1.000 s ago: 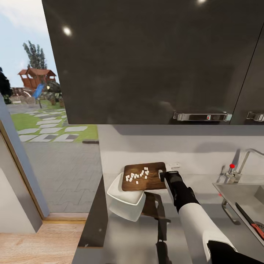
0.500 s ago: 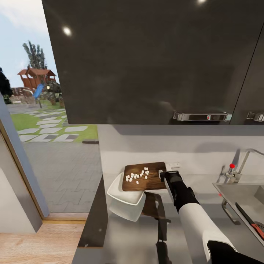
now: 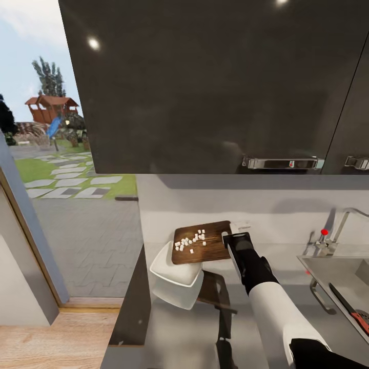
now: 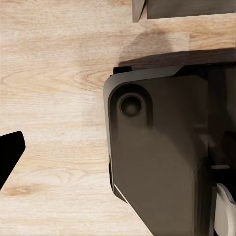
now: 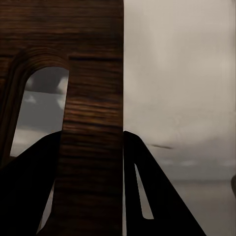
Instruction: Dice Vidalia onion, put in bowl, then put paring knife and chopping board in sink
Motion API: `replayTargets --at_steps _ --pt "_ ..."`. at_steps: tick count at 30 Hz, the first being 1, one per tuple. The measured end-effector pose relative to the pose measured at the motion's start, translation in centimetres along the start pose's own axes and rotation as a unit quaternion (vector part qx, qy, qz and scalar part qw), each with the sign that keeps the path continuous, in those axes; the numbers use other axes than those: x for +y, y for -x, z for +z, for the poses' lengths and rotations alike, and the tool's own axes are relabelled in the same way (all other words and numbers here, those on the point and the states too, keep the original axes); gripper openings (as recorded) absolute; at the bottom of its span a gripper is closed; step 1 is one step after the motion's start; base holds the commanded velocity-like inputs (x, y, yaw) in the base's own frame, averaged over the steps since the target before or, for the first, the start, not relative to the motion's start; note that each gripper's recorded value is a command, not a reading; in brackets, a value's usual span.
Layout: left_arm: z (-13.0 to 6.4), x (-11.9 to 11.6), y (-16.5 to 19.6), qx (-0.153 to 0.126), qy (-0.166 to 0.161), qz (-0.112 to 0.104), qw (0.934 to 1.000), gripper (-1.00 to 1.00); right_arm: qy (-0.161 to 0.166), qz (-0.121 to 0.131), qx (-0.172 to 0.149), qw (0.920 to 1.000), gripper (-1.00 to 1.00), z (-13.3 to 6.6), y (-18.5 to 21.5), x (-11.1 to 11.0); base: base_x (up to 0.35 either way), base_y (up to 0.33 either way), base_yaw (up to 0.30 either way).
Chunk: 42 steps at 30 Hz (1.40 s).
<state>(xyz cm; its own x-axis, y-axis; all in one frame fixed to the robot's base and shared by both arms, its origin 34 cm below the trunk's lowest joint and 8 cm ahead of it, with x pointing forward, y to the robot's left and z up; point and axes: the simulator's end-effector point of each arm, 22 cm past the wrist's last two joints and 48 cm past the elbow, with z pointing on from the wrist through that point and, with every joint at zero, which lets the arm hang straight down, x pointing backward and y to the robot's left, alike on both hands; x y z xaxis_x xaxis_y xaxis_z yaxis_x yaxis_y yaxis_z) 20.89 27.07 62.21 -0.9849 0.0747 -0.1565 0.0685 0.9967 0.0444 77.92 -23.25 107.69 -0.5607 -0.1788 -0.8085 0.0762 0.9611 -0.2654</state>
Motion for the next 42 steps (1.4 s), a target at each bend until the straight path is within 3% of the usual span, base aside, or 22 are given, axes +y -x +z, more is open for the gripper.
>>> replayTargets --at_steps 8,14,18,22,42 --pt "0.0 0.0 0.0 0.0 0.0 0.0 1.0 1.0 0.0 -0.001 0.0 1.0 -1.0 0.0 0.1 0.0 0.0 0.0 0.0" --pt "0.0 0.0 0.0 -0.001 0.0 0.0 1.0 1.0 0.003 -0.028 -0.012 0.9995 -1.0 -0.5 0.9 1.1 0.0 0.0 0.0" --pt "0.0 0.0 0.1 -0.001 0.0 0.0 1.0 1.0 -0.007 -0.033 -0.014 0.9993 -1.0 -0.5 1.0 0.8 0.0 0.0 0.0" --pt "0.0 0.0 0.0 -0.001 0.0 0.0 1.0 1.0 -0.025 -0.032 -0.014 0.999 -1.0 -0.5 1.1 0.0 0.0 0.0 0.0" --pt "0.0 0.0 0.1 -0.001 0.0 0.0 1.0 1.0 -0.038 -0.033 -0.01 0.9987 -1.0 -0.7 1.2 -0.6 0.0 0.0 0.0"
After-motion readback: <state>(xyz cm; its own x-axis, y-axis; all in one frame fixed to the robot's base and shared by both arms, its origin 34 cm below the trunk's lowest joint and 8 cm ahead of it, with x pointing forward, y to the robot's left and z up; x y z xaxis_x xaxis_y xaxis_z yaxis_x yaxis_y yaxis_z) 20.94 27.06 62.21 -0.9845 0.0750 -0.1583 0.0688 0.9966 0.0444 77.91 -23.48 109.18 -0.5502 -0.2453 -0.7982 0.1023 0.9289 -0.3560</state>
